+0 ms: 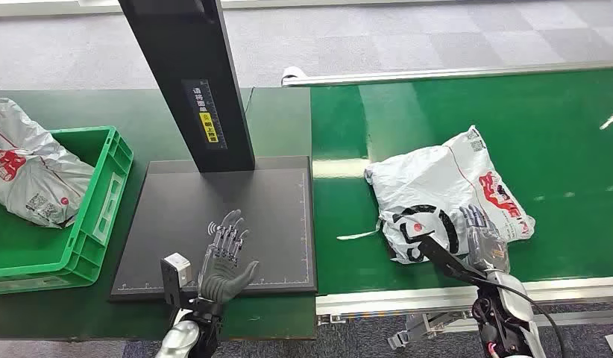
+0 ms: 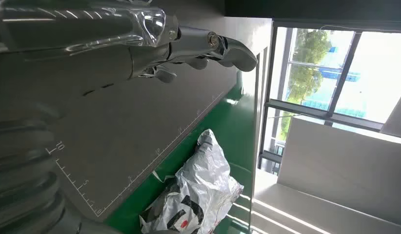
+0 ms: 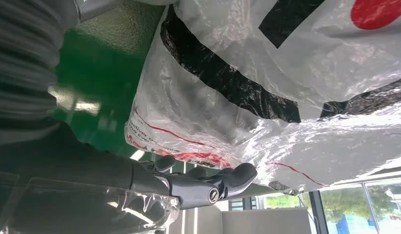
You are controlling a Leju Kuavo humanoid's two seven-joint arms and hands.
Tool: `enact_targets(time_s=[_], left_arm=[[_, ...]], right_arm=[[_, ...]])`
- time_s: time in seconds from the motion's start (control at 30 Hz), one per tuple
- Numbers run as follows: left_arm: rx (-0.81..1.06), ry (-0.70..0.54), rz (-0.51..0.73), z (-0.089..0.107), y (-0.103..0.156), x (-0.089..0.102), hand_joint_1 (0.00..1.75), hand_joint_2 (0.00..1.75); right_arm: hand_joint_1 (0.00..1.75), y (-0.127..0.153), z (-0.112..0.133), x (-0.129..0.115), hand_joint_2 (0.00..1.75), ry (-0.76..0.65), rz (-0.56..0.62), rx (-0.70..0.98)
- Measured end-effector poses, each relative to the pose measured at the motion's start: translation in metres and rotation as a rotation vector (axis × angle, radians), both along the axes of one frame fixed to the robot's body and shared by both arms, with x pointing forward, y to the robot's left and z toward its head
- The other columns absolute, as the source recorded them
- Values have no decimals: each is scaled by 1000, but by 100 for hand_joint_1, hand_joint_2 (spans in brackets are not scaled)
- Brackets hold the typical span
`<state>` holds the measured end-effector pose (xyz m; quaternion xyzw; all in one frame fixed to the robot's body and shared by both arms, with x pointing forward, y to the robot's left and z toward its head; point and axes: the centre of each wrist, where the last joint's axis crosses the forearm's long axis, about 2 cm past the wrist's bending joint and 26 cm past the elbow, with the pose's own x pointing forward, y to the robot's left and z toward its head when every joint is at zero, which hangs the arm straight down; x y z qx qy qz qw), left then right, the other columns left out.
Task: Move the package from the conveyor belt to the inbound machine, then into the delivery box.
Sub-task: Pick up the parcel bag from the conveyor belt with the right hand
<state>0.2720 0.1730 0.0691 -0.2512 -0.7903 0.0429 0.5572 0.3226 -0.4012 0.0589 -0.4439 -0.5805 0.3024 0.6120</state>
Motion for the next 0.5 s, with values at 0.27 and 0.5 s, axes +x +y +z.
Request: enact_targets(time_s=[0.27,0.5], left_arm=[[3,0,1,0,1,0,0,175],[3,-1,-1,0,1,1,0,175]], right_arm=[[0,0,-2,1,175,12,-1,6],[0,3,1,14,175,23,9,23]])
